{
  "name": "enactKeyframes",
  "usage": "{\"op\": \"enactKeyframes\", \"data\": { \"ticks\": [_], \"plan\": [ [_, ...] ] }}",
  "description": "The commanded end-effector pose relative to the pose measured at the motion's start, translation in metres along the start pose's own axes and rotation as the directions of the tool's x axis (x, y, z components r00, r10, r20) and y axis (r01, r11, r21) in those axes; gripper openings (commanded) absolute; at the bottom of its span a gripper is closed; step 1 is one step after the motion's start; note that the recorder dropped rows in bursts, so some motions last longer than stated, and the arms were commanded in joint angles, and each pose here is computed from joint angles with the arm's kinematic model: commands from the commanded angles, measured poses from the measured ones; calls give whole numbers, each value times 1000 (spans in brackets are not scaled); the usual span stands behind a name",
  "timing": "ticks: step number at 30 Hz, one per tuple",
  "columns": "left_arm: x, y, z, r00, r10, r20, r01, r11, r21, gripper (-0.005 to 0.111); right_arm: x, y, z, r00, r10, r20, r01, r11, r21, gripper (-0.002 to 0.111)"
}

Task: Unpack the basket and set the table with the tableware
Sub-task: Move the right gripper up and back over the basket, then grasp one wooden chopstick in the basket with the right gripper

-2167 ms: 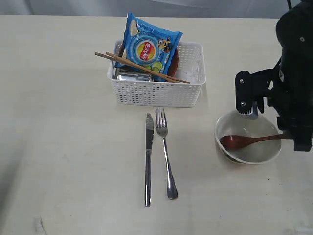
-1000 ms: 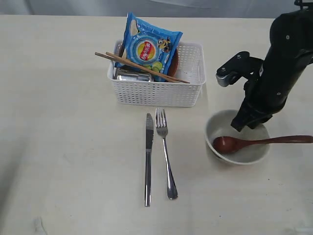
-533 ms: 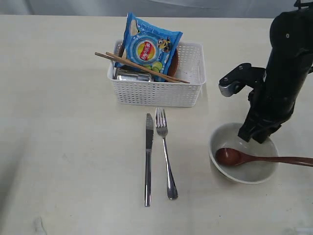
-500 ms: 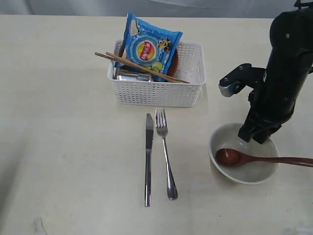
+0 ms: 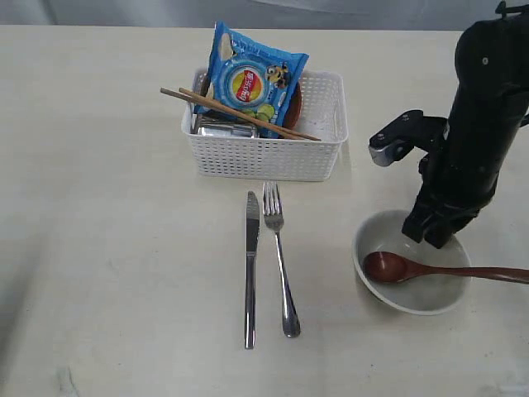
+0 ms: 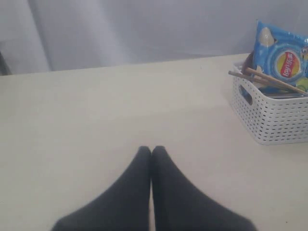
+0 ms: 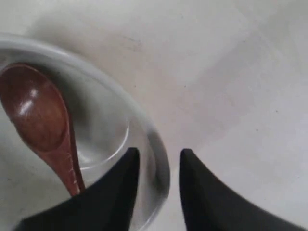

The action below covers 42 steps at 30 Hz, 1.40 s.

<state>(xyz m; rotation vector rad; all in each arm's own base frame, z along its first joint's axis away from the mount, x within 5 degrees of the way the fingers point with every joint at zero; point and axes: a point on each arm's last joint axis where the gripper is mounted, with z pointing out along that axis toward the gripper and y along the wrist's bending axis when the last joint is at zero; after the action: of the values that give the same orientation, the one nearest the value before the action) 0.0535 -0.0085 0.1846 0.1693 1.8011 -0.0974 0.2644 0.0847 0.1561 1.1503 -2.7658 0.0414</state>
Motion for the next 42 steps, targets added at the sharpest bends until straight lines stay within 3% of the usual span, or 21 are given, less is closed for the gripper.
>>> {"op": "enactKeyframes", "data": {
  "ticks": [1,9,12,15,20,24,29,35,42],
  "plan": [
    [0,0,0,1000,-3,5,3,1000,4,0,2,-3,0,1000,-3,-18,4,1000,24,47],
    [0,0,0,1000,-3,5,3,1000,4,0,-15,-14,-56,994,48,102,-56,995,79,46],
    [0,0,0,1000,-3,5,3,1000,4,0,-24,-15,-89,973,69,222,-86,994,68,46],
    [0,0,0,1000,-3,5,3,1000,4,0,-41,-6,-116,927,64,369,-84,996,38,46],
    [0,0,0,1000,-3,5,3,1000,4,0,-85,36,-139,837,-69,543,14,994,105,46],
    [0,0,0,1000,-3,5,3,1000,4,0,-125,64,-137,783,-122,610,61,991,119,46],
    [0,0,0,1000,-3,5,3,1000,4,0,-167,85,-117,784,-184,593,129,982,135,46],
    [0,0,0,1000,-3,5,3,1000,4,0,-200,87,-93,798,-232,557,160,971,177,46],
    [0,0,0,1000,-3,5,3,1000,4,0,-211,86,-76,810,-234,538,166,971,173,46]
  ]
}}
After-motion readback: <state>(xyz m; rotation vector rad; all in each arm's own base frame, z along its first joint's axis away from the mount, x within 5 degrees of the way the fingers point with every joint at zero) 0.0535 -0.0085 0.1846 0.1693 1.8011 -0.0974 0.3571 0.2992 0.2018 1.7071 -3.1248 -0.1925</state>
